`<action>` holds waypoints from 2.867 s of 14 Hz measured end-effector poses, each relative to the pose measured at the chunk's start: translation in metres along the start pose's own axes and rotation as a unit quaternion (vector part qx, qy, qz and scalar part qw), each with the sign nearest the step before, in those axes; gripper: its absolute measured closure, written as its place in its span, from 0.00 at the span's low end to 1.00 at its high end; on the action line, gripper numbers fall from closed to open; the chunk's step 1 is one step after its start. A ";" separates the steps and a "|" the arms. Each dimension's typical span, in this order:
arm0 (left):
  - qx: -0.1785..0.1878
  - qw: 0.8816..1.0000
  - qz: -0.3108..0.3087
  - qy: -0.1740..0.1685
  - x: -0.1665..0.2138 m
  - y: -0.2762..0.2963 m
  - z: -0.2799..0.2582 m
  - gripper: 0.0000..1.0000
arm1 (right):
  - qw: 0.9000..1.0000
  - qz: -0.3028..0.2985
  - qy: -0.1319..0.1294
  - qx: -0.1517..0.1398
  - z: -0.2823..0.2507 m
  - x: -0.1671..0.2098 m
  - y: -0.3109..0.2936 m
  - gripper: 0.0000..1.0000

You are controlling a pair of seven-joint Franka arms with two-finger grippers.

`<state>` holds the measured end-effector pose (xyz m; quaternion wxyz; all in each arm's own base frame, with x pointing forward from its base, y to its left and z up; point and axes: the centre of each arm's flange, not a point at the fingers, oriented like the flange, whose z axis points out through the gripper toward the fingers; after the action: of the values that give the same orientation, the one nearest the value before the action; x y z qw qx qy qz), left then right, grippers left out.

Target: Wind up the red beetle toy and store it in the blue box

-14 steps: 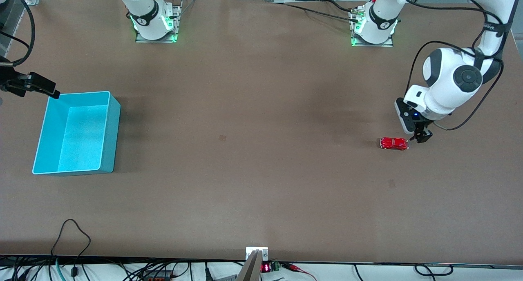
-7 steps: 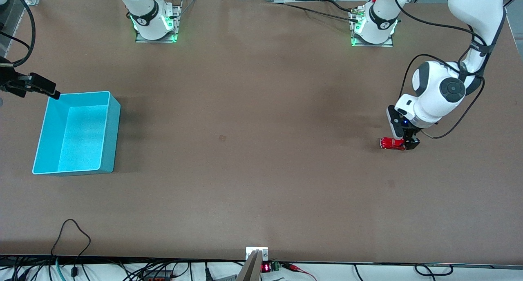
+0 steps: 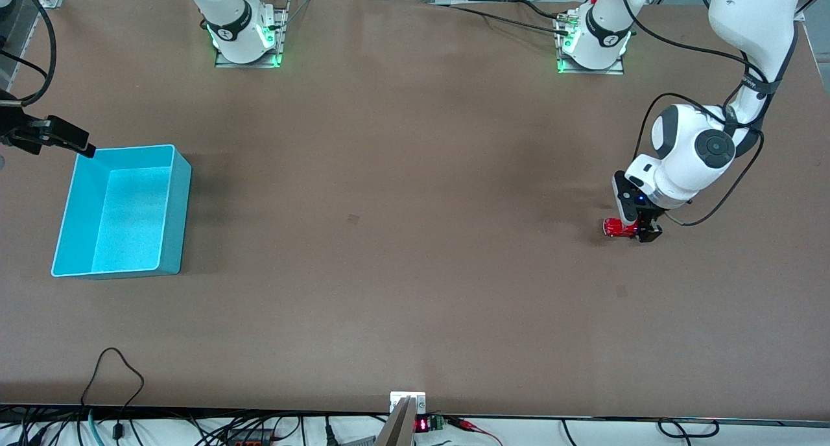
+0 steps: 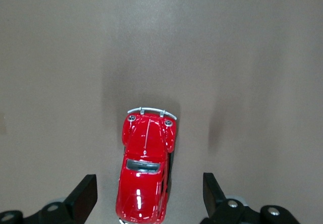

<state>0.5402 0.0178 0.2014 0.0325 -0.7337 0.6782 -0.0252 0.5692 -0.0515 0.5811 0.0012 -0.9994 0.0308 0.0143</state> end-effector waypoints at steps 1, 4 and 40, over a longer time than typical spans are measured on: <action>0.000 1.000 0.005 0.000 -0.001 0.000 0.000 0.13 | 1.000 0.000 0.000 0.000 0.000 0.000 0.000 0.00; -0.005 1.000 0.008 0.000 -0.003 0.001 0.005 0.15 | 1.000 0.000 0.001 0.000 0.000 0.000 0.000 0.00; 0.013 1.000 0.025 -0.015 -0.207 -0.010 0.009 0.55 | 1.000 0.002 -0.002 0.000 0.004 0.003 0.002 0.00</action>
<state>0.5342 0.2255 0.1943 0.0525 -0.7167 0.6951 -0.0219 0.5716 -0.0533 0.5768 0.0010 -0.9993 0.0324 0.0162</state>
